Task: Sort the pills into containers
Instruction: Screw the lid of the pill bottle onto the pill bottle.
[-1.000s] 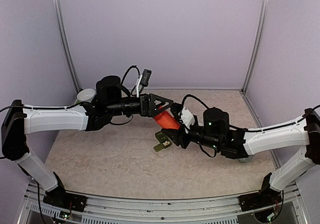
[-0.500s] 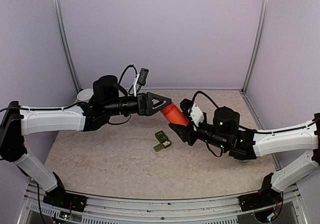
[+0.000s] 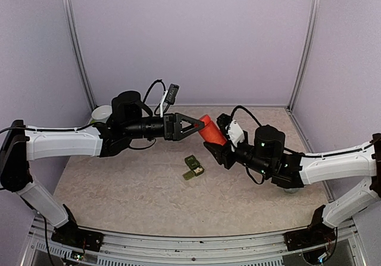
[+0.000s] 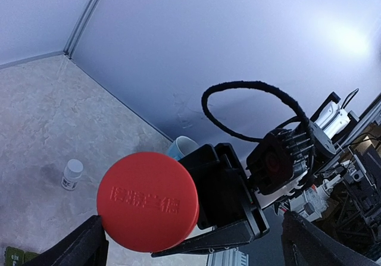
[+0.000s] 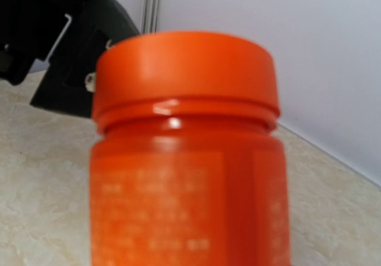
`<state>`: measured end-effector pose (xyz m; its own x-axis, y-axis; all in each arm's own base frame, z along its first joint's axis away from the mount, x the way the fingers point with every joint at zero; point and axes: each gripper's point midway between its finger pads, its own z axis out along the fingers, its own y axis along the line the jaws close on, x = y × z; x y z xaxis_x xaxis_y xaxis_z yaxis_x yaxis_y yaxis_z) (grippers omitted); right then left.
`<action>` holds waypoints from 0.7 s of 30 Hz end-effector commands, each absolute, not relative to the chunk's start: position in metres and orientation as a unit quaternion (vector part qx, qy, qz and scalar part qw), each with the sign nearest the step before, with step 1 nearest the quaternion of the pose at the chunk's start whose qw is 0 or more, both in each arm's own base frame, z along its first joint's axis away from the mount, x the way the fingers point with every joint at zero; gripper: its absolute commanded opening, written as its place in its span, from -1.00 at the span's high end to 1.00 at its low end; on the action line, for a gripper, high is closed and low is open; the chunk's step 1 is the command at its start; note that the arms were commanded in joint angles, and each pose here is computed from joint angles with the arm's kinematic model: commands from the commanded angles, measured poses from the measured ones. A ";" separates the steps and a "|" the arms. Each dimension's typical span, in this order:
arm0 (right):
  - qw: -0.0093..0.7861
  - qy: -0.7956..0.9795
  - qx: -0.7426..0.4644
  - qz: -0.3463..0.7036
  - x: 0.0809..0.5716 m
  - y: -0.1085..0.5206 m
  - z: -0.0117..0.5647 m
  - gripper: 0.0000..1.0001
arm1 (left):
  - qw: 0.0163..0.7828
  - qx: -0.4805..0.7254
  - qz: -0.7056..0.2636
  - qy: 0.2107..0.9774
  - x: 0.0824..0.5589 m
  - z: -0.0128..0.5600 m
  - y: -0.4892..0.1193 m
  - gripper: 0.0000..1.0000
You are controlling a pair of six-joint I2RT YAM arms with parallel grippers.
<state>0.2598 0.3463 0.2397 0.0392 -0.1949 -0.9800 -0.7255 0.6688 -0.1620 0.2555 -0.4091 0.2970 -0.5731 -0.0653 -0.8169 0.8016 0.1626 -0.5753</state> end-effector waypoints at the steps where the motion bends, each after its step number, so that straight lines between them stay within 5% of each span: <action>1: 0.626 0.650 -0.360 0.237 0.258 0.362 0.243 0.11 | 0.380 0.297 -0.608 0.630 0.244 0.319 -0.414 -0.98; 21: 0.622 0.636 -0.383 0.249 0.244 0.377 0.244 0.10 | 0.393 0.275 -0.595 0.645 0.258 0.321 -0.406 -0.98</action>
<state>0.2393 0.3860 0.2173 0.0303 -0.2211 -0.9748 -0.8285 0.5400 -0.1482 0.2583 -0.4081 0.3045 -0.5550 -0.0913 -0.8268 0.8121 0.1557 -0.5623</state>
